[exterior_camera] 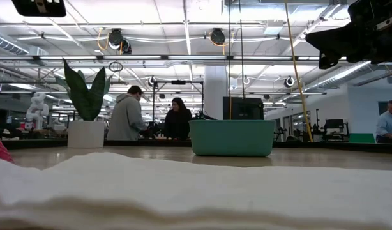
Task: Pick and placing Produce into tupperware
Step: Put the strawberry into the bin
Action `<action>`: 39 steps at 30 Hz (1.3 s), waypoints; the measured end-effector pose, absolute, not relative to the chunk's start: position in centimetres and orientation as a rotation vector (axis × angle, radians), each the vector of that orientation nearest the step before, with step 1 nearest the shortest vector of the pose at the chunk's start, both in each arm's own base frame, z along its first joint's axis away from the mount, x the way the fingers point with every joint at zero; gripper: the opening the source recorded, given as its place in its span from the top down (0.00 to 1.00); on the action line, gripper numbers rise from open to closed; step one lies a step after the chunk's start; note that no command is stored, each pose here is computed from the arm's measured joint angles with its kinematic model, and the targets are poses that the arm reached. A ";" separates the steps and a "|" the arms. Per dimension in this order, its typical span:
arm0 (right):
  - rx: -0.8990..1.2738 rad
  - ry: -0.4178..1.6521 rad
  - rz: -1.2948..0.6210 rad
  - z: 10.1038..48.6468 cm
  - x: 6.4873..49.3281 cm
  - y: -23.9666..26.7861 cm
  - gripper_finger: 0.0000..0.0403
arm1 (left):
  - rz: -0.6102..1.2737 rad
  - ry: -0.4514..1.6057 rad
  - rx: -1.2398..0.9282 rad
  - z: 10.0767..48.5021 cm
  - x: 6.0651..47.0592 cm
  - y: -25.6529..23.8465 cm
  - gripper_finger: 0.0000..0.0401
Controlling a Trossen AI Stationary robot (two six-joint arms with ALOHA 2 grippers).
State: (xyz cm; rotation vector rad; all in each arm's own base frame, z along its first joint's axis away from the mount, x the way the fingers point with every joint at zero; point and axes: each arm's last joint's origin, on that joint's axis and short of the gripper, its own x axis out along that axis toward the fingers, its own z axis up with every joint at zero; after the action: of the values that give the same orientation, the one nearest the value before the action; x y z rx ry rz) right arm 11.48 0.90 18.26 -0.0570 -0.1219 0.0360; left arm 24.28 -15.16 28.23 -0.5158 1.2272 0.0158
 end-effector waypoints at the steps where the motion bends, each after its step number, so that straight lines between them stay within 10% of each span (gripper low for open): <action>1: -0.057 -0.122 0.036 18.3 11.5 0.9 1.00 | 0.017 1.244 -0.514 28.0 24.3 -15.2 1.00; 25: -0.057 -0.117 0.036 18.2 11.5 0.9 1.00 | 0.015 1.405 -0.374 26.6 27.8 -16.5 0.99; 39: -0.056 -0.118 0.036 18.2 11.5 0.9 1.00 | 0.000 1.372 -0.351 26.7 28.0 -16.6 0.59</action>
State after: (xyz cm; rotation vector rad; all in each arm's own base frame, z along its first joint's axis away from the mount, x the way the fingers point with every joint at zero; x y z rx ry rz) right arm 11.49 0.90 18.22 -0.0562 -0.1179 0.0360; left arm 28.00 -16.56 26.67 -0.3506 1.3717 0.0000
